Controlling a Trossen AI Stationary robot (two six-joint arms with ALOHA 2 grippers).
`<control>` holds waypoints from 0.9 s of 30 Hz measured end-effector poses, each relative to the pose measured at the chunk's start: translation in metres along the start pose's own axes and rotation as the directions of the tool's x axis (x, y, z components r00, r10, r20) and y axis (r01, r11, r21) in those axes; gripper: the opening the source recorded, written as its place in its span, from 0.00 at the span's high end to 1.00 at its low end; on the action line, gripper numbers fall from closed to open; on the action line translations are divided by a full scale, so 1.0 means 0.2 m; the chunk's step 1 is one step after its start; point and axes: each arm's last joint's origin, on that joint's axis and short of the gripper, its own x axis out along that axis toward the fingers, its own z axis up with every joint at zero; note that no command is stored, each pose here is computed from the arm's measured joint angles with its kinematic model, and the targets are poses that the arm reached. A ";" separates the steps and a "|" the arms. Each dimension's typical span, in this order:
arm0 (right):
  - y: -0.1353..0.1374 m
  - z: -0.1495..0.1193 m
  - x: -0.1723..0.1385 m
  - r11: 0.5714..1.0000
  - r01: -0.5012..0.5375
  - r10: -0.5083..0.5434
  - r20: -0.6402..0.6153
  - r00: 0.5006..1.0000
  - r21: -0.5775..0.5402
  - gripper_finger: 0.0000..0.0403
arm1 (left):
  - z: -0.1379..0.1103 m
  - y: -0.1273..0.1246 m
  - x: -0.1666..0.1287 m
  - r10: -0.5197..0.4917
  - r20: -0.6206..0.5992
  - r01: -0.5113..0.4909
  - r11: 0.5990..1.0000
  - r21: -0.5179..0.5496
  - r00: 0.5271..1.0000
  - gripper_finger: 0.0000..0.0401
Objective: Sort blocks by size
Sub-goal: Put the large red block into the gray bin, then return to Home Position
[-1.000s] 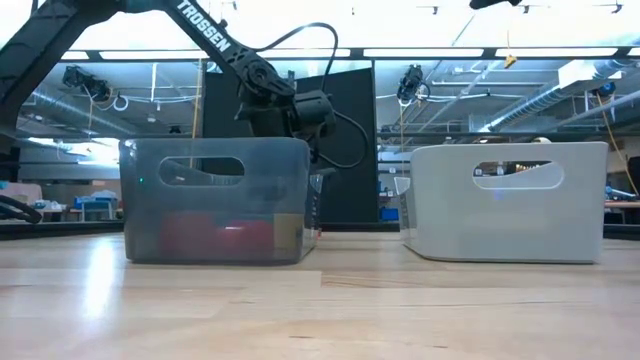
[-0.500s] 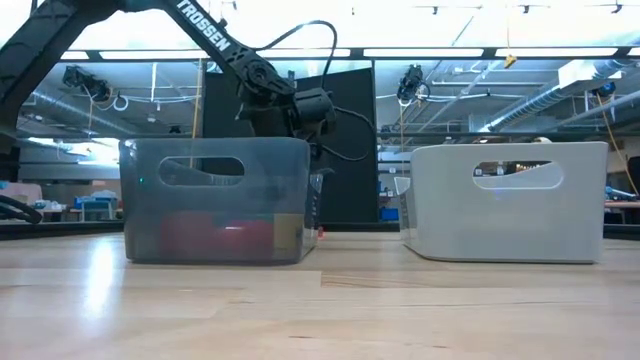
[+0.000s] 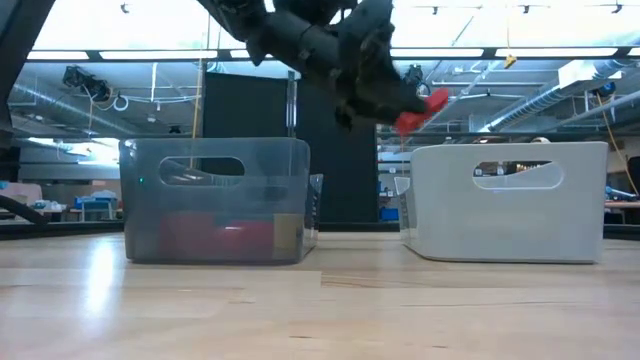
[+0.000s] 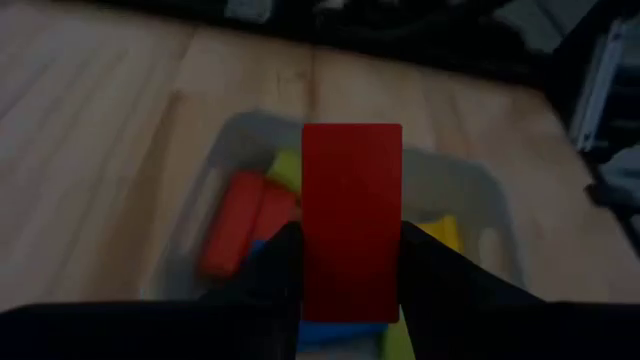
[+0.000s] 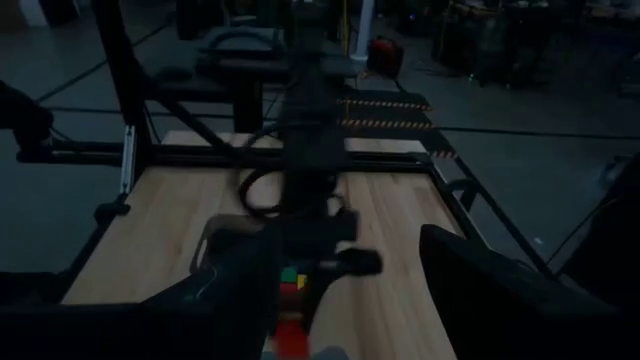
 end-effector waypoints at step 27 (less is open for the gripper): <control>0.12 -0.15 0.30 0.998 0.021 -0.015 0.109 0.994 -0.059 0.63 | -0.02 -0.17 -0.52 0.144 0.327 -0.185 0.978 0.097 0.934 0.63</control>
